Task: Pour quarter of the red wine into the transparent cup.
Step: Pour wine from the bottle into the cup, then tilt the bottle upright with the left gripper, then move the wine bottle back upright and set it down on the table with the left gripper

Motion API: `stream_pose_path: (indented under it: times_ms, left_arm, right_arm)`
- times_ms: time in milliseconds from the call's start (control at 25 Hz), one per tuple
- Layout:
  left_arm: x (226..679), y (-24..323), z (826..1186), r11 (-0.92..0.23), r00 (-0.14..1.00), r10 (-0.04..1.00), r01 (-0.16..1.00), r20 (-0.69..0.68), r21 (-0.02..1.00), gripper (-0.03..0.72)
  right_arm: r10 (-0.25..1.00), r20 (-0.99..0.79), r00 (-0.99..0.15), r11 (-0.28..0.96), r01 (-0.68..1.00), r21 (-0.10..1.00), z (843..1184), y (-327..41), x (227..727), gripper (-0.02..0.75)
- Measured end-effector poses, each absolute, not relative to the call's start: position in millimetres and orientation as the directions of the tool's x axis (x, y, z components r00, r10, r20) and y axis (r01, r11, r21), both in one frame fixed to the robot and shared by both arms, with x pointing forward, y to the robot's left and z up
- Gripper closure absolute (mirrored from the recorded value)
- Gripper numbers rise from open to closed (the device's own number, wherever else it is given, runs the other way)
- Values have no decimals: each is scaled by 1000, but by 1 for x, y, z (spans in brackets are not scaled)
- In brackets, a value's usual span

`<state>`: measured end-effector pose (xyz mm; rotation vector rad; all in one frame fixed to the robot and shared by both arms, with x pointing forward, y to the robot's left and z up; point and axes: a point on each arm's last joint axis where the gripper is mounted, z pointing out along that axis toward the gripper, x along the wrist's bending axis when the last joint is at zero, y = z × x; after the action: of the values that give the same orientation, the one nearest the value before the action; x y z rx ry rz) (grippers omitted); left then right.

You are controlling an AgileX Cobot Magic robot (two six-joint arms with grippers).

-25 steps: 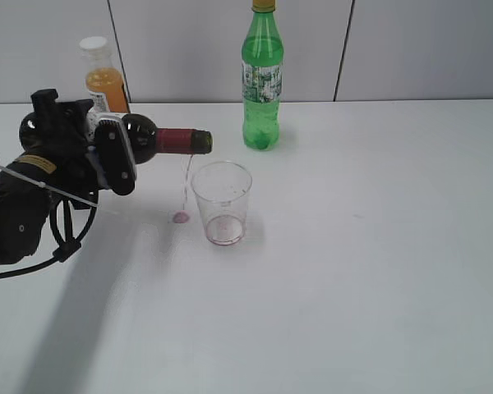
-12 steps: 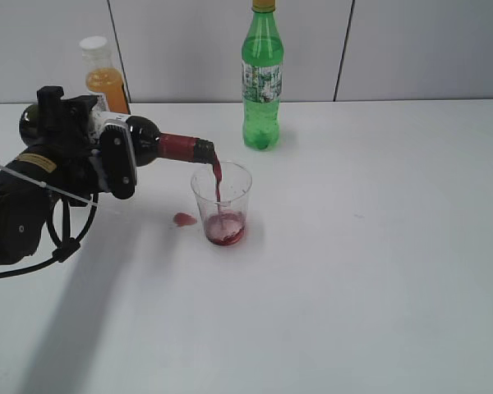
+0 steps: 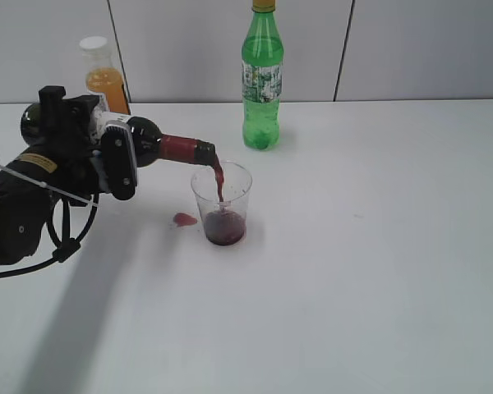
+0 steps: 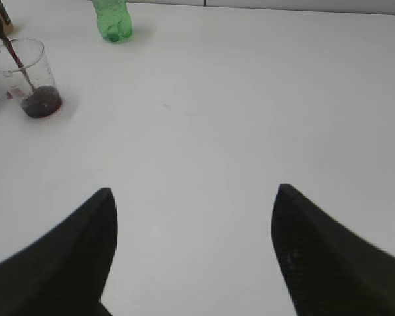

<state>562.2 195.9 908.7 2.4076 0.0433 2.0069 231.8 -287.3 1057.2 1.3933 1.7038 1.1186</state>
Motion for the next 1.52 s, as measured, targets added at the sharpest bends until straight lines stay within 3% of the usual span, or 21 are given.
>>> stream_pose_path:
  times_ms: [240, 520, 680, 960, 1160, 1520]
  left_arm:
    - [562, 193, 909, -999, 174, 45, -16, 984, 49, 136]
    - [562, 189, 909, -979, 180, 198, -22, 964, 205, 136]
    - [562, 187, 909, -929, 201, 359, -17, 912, 369, 136]
    - [560, 174, 910, -719, 279, 655, -56, 703, 692, 136]
    - [559, 169, 912, -488, 323, 824, -13, 465, 873, 136]
    - [573, 172, 922, -99, 386, 920, 70, 64, 993, 136]
  right_arm:
    - [976, 26, -215, 67, 412, 909, 1057, -287, 232, 153]
    - [976, 25, -215, 67, 412, 909, 1057, -287, 232, 153]
    - [976, 25, -215, 67, 412, 909, 1057, -287, 232, 153]
    - [976, 26, -214, 66, 412, 909, 1057, -287, 232, 153]
    - [976, 26, -214, 66, 412, 909, 1057, -287, 232, 153]
    - [976, 25, -215, 67, 412, 909, 1057, -287, 232, 153]
